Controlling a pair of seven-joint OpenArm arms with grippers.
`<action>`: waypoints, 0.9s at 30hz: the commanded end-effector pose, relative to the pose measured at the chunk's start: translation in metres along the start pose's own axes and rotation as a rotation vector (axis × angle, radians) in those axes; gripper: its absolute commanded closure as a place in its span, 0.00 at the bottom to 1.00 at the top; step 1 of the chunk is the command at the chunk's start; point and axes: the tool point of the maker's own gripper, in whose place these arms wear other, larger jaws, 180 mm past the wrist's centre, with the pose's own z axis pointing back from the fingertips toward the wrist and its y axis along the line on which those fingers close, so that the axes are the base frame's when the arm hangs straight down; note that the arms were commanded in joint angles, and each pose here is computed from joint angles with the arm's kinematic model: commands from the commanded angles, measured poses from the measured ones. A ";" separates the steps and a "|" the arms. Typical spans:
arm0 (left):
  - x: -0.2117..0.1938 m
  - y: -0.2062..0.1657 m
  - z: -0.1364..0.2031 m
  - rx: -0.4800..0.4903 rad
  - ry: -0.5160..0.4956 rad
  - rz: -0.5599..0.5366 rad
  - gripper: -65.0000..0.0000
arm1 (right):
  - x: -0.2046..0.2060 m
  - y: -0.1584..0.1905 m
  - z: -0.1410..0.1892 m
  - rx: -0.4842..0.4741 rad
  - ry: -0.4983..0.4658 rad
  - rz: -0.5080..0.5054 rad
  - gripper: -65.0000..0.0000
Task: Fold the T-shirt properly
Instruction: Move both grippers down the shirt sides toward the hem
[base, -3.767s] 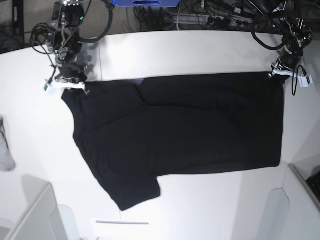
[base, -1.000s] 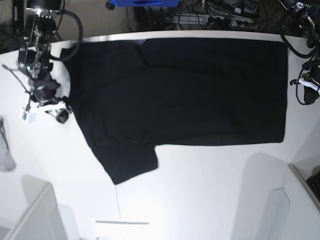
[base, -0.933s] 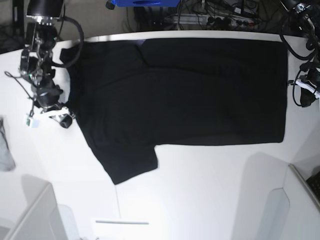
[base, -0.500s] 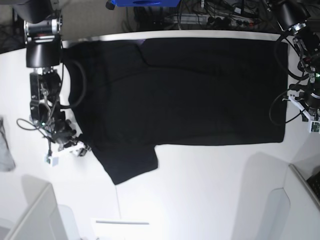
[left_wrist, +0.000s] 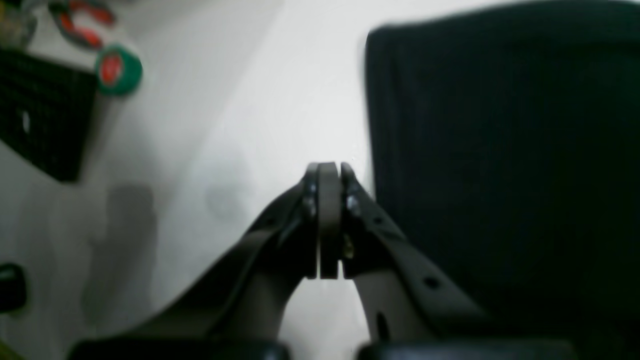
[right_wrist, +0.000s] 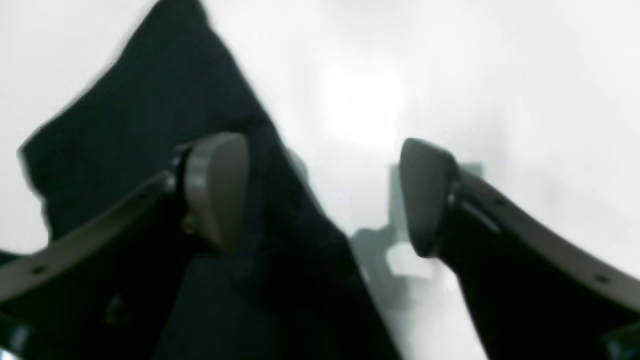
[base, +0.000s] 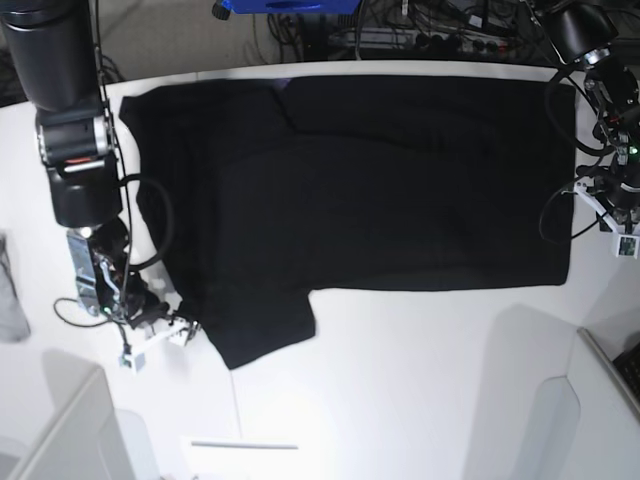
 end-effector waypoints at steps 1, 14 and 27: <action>0.016 0.011 0.004 0.023 -0.050 -0.003 1.00 | 0.031 0.008 0.004 0.015 -0.065 0.014 0.27; 0.013 0.011 0.002 0.021 -0.043 0.003 0.62 | 0.005 0.048 -0.014 0.052 -0.019 0.095 0.28; 0.009 0.012 -0.024 -0.011 -0.006 0.097 0.59 | -0.007 0.047 -0.018 0.041 -0.023 0.121 0.68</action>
